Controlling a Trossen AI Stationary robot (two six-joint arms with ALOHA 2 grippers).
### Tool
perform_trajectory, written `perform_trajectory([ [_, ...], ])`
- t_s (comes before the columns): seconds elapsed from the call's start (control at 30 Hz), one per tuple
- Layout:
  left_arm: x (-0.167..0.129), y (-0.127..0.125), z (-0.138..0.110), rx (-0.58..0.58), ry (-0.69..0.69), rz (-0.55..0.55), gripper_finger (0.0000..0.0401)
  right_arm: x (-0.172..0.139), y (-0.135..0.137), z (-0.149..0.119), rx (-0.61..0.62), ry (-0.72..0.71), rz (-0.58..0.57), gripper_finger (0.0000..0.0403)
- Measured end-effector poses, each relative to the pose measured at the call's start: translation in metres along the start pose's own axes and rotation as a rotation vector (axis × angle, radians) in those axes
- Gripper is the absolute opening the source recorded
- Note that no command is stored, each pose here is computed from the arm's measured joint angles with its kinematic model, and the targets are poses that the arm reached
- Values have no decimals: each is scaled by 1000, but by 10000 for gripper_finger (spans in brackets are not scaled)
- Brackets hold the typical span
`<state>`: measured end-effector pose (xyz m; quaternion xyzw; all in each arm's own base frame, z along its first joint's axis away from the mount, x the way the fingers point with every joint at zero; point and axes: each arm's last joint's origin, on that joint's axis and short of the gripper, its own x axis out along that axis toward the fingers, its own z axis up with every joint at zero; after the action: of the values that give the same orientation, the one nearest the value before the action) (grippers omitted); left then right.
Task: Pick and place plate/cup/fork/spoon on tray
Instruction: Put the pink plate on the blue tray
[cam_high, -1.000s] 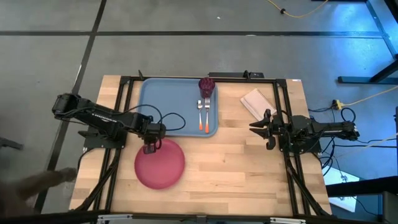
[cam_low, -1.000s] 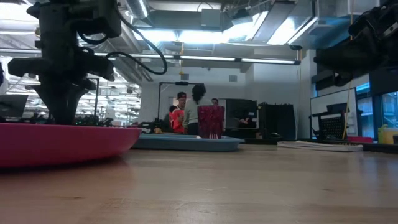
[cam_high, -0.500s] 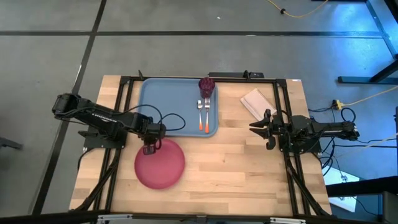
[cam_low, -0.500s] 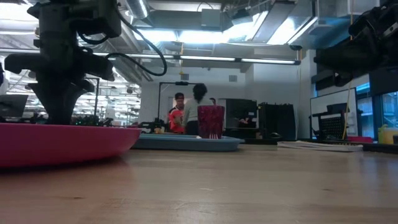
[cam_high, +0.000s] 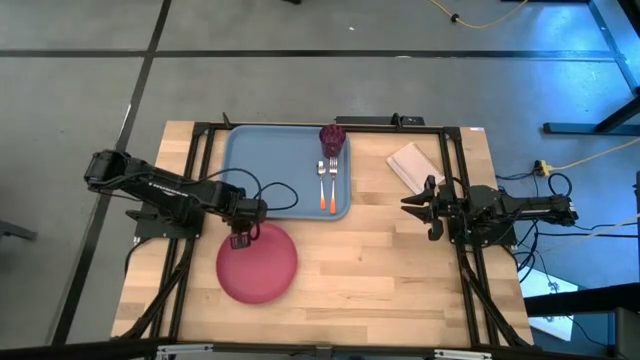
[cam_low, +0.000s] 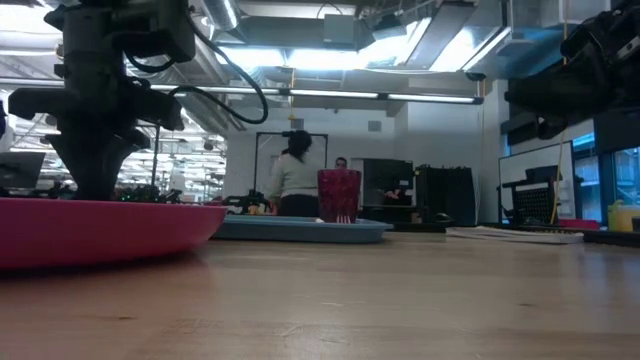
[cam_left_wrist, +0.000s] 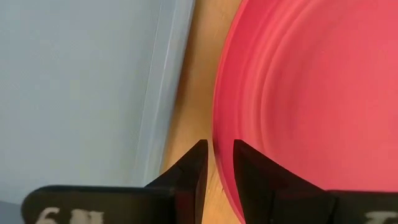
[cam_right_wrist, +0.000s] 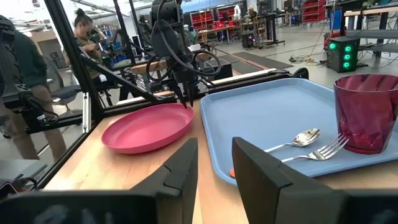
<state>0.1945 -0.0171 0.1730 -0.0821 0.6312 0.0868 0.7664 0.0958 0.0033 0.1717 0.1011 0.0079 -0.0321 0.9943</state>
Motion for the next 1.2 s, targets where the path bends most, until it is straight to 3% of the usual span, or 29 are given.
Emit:
perform_trajectory([
  [0.83, 0, 0, 0, 0, 0, 1, 69, 0, 0, 0, -4, 2, 8, 104],
  [1.07, 0, 2, 1, -5, -18, 53, 69, 0, 0, 0, -4, 3, 8, 104],
  [1.2, 0, 2, 1, -6, -18, 53, 69, 0, 1, -1, 47, 23, 37, 104],
])
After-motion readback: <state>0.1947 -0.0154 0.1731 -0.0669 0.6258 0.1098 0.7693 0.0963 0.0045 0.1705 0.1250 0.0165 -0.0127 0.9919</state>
